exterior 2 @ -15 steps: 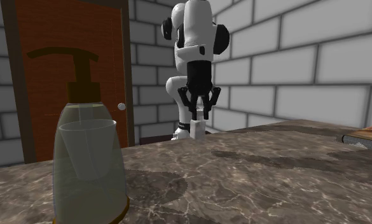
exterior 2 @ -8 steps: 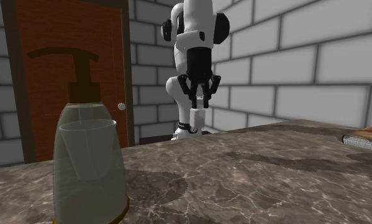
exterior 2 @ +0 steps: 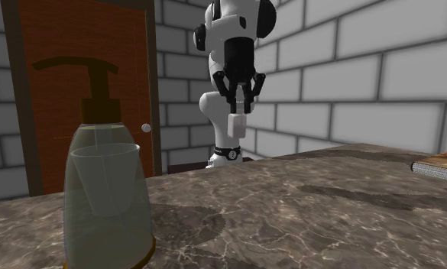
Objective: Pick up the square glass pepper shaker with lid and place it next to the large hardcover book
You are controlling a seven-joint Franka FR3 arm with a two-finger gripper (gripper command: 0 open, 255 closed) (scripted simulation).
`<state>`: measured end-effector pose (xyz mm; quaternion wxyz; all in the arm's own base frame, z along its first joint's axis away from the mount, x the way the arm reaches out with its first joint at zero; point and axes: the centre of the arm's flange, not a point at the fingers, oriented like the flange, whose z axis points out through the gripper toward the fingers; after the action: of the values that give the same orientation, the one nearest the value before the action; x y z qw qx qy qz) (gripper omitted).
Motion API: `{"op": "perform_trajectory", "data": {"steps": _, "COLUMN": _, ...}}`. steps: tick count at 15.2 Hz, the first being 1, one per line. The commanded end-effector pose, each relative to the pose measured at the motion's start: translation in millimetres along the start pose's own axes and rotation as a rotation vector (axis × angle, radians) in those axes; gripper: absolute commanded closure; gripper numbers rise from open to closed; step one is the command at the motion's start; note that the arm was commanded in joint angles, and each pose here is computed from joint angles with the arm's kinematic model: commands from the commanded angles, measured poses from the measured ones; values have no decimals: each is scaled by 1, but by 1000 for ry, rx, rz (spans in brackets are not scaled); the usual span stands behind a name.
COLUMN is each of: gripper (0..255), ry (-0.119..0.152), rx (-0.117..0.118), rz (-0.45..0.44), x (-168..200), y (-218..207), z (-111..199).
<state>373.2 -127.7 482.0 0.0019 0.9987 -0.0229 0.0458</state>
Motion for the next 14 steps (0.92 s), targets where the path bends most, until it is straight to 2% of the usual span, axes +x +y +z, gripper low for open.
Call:
{"op": "perform_trajectory", "data": {"steps": 1, "gripper": 255, "ry": -1, "rx": 0, "rz": 0, "x": 1, "y": -1, "z": -11}}
{"op": "perform_trajectory", "data": {"steps": 8, "gripper": 255, "ry": -1, "rx": 0, "rz": 0, "x": 4, "y": -1, "z": -44}}
{"op": "perform_trajectory", "data": {"steps": 14, "gripper": 255, "ry": -1, "rx": 0, "rz": 0, "x": 37, "y": -72, "z": -32}}
